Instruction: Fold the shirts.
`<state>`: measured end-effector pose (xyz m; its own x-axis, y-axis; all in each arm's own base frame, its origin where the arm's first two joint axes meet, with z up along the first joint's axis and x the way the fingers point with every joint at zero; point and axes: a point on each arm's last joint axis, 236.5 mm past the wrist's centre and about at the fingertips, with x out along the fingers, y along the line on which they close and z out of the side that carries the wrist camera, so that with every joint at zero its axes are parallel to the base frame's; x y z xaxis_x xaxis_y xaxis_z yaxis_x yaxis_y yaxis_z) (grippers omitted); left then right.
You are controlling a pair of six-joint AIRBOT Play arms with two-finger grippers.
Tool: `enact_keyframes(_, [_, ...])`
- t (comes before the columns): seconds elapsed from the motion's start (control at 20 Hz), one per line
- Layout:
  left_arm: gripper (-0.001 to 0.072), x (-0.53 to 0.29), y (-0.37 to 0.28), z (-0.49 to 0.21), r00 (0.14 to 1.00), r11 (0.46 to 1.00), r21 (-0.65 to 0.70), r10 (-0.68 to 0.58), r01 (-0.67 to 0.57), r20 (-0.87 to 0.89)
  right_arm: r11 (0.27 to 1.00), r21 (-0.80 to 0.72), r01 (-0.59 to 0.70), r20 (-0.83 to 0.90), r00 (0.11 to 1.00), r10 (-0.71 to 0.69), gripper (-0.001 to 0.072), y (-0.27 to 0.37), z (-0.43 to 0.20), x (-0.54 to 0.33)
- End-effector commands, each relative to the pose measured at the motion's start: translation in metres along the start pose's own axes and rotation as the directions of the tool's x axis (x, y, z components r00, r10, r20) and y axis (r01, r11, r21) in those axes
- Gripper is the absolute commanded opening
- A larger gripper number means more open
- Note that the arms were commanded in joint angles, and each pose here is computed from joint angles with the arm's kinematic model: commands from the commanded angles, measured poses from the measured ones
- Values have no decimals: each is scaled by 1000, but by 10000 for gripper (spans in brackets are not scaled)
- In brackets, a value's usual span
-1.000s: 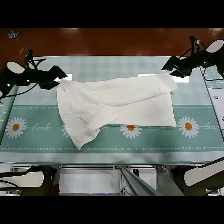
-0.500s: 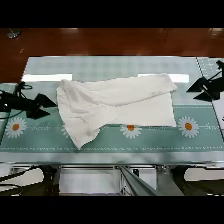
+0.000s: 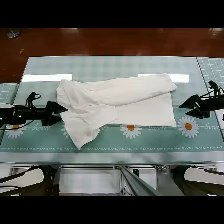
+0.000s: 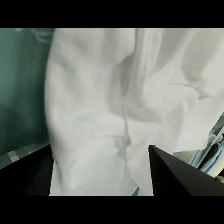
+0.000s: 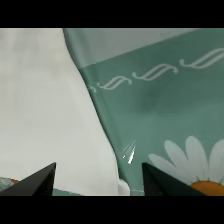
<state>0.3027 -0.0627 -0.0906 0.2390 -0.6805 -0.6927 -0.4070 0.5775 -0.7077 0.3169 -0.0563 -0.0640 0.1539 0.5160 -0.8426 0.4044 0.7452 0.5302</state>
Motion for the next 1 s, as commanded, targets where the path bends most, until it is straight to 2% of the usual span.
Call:
enact_keyframes(0.0, [269,21,-5,-14,999,998,69,17,-14,-48,999,33,-6,-18,1000,7,616,-1,-7,3])
enact_keyframes(0.05, [24,22,-6,-15,998,996,86,18,-13,-54,999,37,5,-28,1000,-4,616,-3,-10,3])
enact_keyframes(0.3, [25,21,-9,-18,998,994,110,9,-1,-67,983,65,173,-139,977,-162,616,-41,-36,-2])
enact_keyframes(0.55, [25,21,-9,-18,998,993,116,9,-1,-68,995,79,63,-192,980,-47,616,-24,-59,23])
enact_keyframes(0.7, [25,21,-9,-18,998,993,116,8,0,-68,998,33,59,-226,973,-50,616,-14,-68,40])
enact_keyframes(0.95, [24,21,-9,-18,998,993,115,8,0,-68,999,4,-47,-112,993,47,613,34,-39,65])
